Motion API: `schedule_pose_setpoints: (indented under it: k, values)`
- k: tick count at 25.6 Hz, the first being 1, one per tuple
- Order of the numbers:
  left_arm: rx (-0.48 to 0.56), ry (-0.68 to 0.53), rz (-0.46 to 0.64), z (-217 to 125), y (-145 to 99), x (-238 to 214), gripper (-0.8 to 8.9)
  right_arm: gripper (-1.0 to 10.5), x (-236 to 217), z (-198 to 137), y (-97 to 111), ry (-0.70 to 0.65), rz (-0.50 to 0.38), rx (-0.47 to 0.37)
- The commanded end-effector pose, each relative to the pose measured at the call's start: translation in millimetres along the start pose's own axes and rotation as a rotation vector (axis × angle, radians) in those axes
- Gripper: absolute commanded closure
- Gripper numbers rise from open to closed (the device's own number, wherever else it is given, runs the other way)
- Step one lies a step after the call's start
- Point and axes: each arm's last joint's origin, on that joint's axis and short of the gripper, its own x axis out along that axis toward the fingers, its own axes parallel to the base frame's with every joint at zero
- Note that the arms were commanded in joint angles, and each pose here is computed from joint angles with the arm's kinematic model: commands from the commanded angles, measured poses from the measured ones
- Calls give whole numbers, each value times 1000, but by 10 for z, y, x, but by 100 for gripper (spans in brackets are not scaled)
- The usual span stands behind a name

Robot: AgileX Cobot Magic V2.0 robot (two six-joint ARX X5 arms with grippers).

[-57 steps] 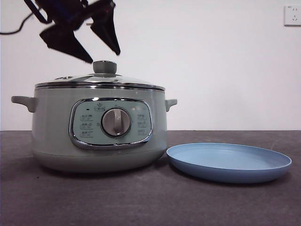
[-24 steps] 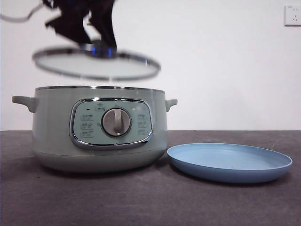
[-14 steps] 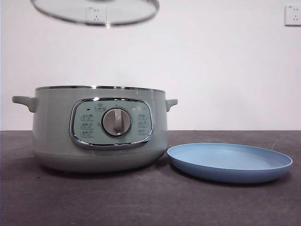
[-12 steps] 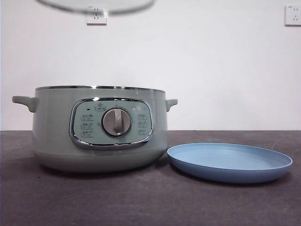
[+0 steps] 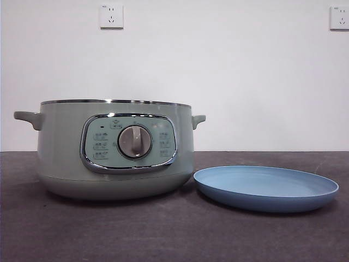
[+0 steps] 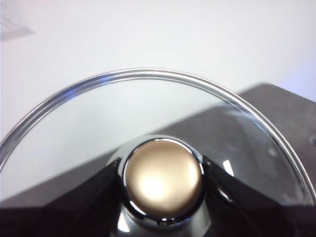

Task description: Take the potato out from the steamer,put the potato on the plate,close the lid

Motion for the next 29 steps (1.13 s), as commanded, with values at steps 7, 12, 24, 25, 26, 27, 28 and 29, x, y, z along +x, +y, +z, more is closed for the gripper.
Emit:
schedule_pose_setpoints:
  k: [7, 12, 24, 25, 26, 27, 28, 29]
  values:
    - [25, -171, 106, 20, 53, -931, 822, 447, 733, 331, 291, 81, 114, -33]
    - [23, -174, 131, -79, 56, -1236, 822, 447, 1308, 423, 463, 118, 142, -34]
    - [30, -88, 112, -189, 42, -1292, 822, 447, 2708, -99, 329, 335, -66, 48]
    - [30, -85, 110, -192, 41, -1292, 822, 447, 2743, -128, 306, 342, -112, 42]
    - [31, -83, 110, -194, 41, -1291, 822, 447, 2771, -159, 291, 357, -129, 42]
    - [31, -83, 109, -194, 41, -1291, 822, 448, 2808, -193, 278, 373, -136, 43]
    - [31, -84, 106, -193, 40, -1291, 822, 450, 2825, -217, 267, 387, -144, 53]
    - [31, -84, 104, -193, 39, -1291, 822, 465, 2854, -254, 256, 408, -150, 63]
